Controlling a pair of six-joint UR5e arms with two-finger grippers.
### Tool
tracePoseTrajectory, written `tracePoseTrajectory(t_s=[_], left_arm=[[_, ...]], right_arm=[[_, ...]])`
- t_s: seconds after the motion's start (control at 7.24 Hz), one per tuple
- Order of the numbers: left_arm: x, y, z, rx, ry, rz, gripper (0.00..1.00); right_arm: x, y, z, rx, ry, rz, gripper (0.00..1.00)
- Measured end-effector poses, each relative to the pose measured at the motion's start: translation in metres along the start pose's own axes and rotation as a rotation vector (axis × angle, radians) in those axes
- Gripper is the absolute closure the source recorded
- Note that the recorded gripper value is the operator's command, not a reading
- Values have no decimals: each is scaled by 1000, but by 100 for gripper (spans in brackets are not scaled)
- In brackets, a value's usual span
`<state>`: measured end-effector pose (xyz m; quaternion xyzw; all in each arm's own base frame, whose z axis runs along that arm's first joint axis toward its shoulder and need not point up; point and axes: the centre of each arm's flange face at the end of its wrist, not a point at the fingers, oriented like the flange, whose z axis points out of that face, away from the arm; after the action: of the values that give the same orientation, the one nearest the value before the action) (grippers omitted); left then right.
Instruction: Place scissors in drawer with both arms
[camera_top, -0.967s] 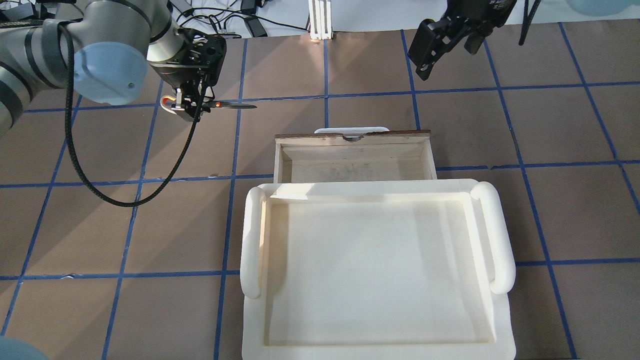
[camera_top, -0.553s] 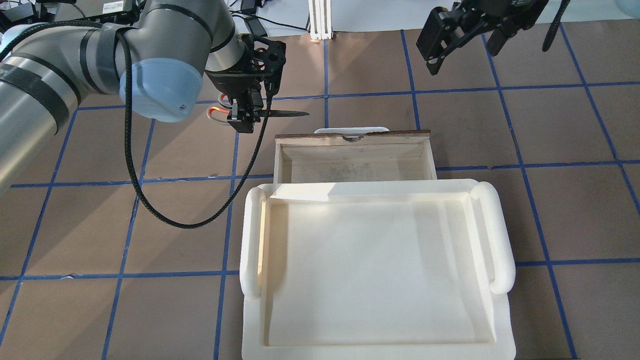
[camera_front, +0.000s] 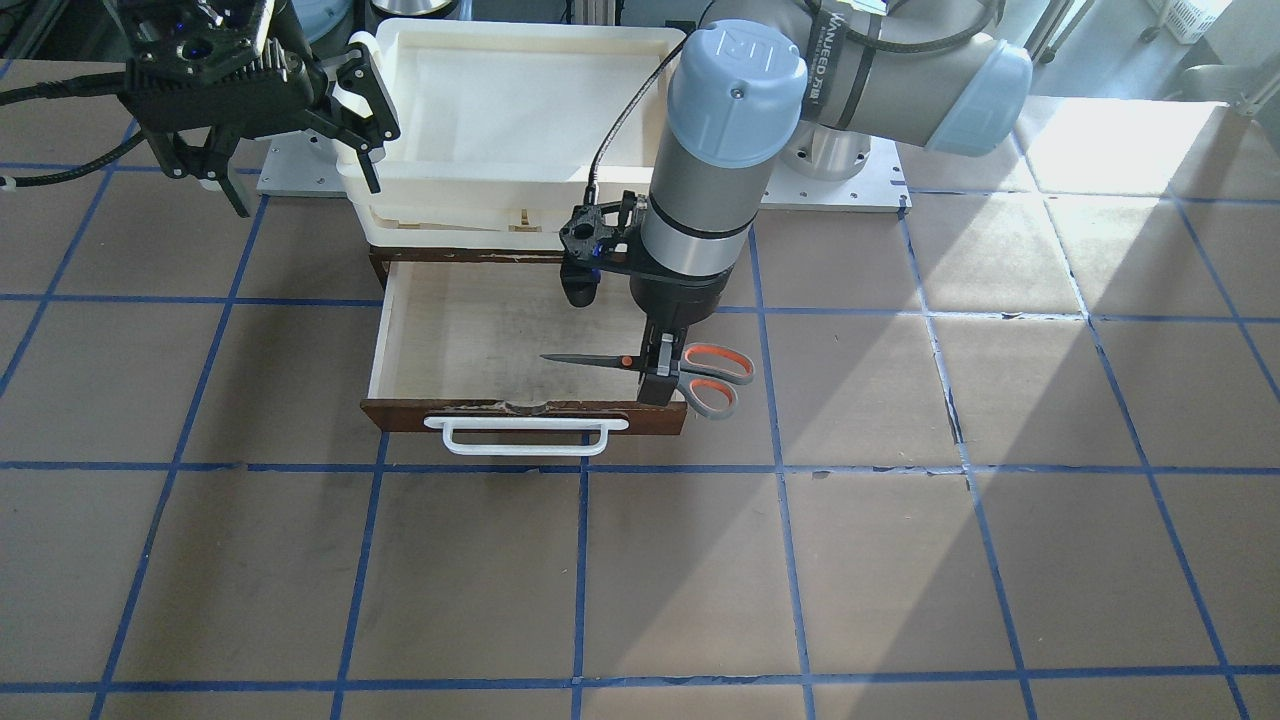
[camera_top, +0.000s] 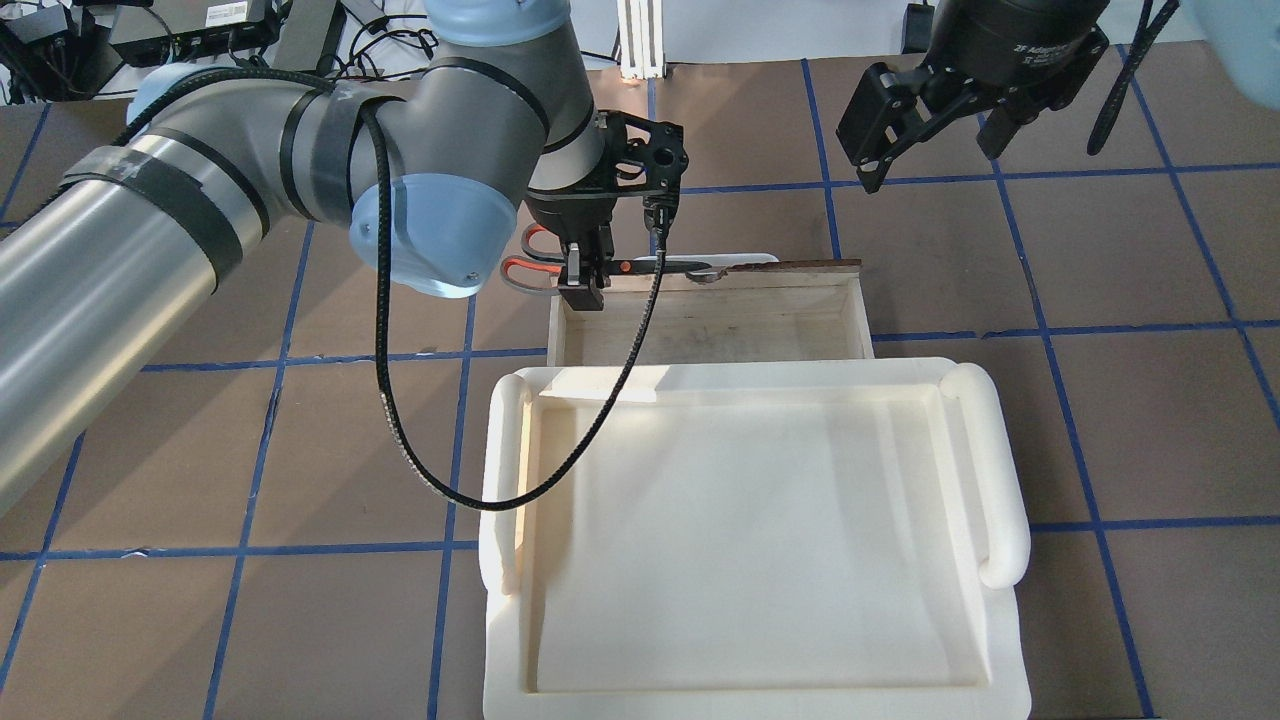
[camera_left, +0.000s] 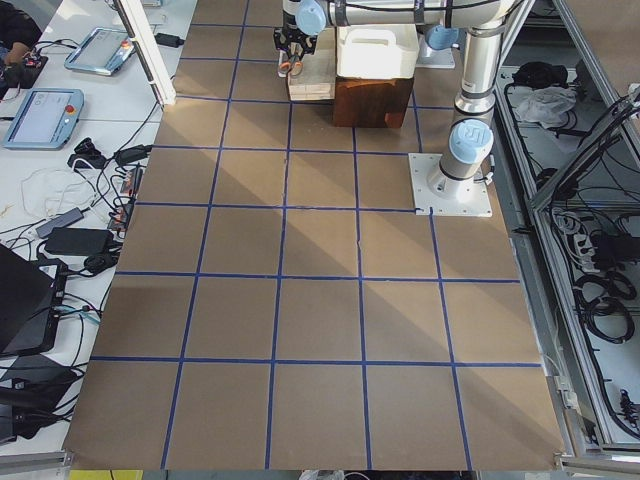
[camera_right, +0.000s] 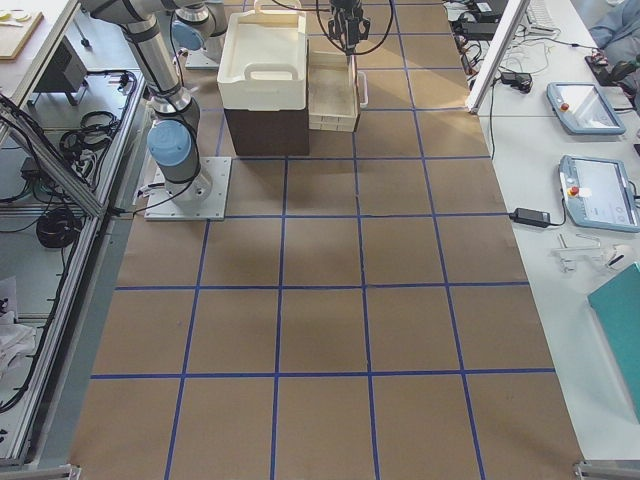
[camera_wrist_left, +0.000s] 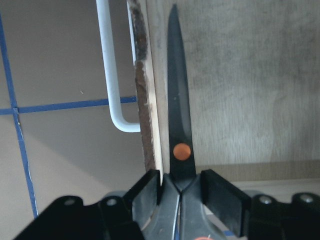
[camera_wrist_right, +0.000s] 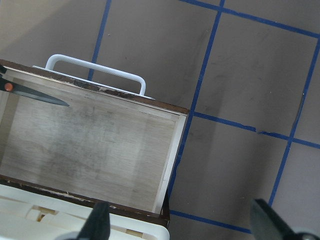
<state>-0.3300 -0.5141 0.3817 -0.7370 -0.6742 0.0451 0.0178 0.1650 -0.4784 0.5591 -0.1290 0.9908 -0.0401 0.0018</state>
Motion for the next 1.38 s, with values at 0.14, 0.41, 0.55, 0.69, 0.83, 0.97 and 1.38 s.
tracePoseTrajectory(t_s=[0.14, 0.41, 0.55, 0.69, 0.83, 0.97, 1.38], left_arm=[[6, -10, 7, 6, 15, -2, 100], [22, -21, 24, 23, 60, -9, 100], [28, -24, 30, 25, 74, -12, 100], [31, -27, 33, 25, 82, -17, 100], [34, -31, 37, 23, 88, -26, 100], [36, -35, 40, 21, 92, -38, 100], [37, -37, 45, 17, 100, -49, 100]], right_arm=[[1, 1, 0, -2, 1, 22, 0], [3, 5, 0, -10, 2, 64, 0], [3, 6, -1, -10, 3, 71, 0], [3, 7, -2, -8, 3, 73, 0], [3, 8, -3, -6, 4, 75, 0], [3, 8, -4, -5, 4, 75, 0], [2, 9, -5, -3, 4, 75, 0]])
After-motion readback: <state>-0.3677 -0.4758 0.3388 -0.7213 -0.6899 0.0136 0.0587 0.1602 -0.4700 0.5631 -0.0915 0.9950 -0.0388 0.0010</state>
